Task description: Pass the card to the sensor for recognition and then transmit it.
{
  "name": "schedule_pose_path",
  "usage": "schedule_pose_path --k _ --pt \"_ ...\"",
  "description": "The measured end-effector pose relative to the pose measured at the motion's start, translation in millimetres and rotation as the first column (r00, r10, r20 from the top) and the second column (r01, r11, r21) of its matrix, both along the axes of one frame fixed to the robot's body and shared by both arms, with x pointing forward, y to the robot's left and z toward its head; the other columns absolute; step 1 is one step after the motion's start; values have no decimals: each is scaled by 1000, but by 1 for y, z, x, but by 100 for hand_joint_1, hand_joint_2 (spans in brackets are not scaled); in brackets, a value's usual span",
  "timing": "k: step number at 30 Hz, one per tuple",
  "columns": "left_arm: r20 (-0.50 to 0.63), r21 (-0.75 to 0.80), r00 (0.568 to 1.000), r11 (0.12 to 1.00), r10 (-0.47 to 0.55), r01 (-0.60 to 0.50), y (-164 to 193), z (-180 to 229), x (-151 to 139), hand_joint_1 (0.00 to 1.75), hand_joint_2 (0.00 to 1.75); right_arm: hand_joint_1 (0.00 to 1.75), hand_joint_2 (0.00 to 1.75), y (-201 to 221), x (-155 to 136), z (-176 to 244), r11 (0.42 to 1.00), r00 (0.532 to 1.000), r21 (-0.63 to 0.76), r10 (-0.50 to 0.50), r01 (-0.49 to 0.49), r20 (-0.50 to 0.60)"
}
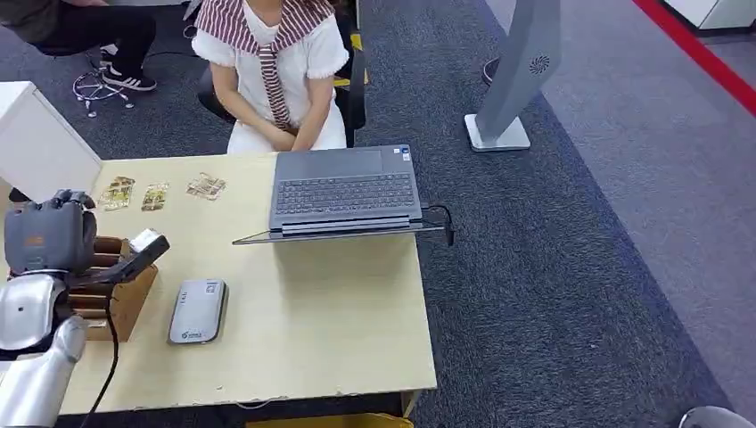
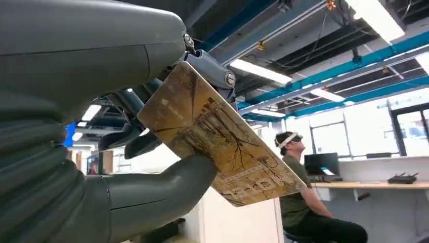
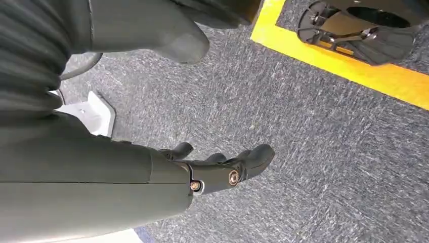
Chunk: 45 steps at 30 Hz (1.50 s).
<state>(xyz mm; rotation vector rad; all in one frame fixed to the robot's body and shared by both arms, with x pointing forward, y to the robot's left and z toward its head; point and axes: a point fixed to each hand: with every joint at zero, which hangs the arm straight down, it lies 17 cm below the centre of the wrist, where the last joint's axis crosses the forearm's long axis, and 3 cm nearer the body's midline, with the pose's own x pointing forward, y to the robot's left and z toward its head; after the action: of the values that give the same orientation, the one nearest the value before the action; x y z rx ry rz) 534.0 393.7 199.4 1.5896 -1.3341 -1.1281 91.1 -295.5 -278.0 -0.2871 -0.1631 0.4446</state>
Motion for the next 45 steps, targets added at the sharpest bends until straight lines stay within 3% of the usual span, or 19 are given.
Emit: schedule_pose_path --k 5,12,45 --pt "29 -40 996 996 -83 84 -26 -10 -32 175 175 0 175 -1 -2 0 1000 1000 -2 1 -1 5" --pt "-37 -123 990 984 -135 130 -59 -49 -67 175 175 0 175 -1 -4 0 1000 1000 -6 -3 3 8" --pt "-252 -162 958 982 -138 98 -80 -107 -76 175 175 0 175 0 -4 -1 1000 1000 0 -3 3 14"
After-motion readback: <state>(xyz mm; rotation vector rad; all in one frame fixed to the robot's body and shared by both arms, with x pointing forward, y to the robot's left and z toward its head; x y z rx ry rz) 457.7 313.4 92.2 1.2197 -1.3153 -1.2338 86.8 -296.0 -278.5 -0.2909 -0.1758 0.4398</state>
